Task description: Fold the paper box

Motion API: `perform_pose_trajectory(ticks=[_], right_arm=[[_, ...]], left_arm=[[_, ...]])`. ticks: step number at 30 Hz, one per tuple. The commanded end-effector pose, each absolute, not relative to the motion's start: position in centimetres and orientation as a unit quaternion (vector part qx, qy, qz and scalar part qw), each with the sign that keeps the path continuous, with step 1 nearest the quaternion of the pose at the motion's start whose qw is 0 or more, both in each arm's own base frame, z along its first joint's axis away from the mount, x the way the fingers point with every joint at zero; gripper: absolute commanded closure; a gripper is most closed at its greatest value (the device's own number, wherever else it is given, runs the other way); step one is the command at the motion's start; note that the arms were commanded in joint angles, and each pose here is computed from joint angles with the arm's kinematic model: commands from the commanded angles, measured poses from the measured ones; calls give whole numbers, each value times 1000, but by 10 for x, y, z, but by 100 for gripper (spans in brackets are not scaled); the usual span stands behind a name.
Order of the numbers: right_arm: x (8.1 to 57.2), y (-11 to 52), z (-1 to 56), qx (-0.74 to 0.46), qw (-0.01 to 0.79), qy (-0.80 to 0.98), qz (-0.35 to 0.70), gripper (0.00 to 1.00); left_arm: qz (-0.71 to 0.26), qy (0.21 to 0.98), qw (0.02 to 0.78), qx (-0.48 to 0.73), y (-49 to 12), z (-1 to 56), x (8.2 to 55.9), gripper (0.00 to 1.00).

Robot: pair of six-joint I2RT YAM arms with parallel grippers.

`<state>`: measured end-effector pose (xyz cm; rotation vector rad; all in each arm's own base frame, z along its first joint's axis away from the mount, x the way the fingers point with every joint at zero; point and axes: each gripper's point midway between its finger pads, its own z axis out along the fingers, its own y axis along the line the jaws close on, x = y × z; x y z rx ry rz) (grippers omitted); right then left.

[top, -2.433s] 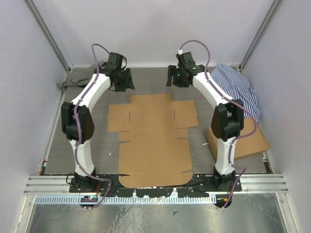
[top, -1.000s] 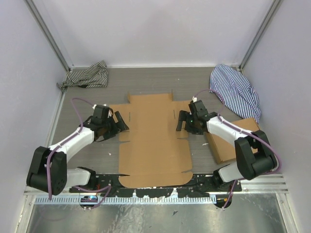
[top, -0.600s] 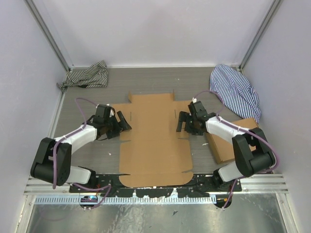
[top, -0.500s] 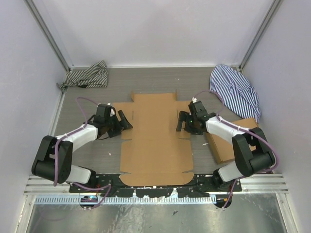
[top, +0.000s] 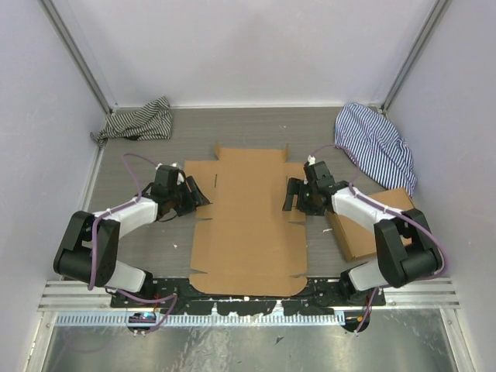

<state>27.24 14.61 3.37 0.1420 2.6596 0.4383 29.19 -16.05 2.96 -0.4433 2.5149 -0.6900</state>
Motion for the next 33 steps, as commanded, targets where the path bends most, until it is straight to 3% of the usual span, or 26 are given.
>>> perform_pose_trajectory(ticks=[1,33], right_arm=[[279,177,79,31,252,936,243,15],[272,245,95,-21,245,922,299,17]], left_arm=[[-219,947,165,-167,-154,-2,248,36],[-209,948,181,-159,-152,23,242,45]])
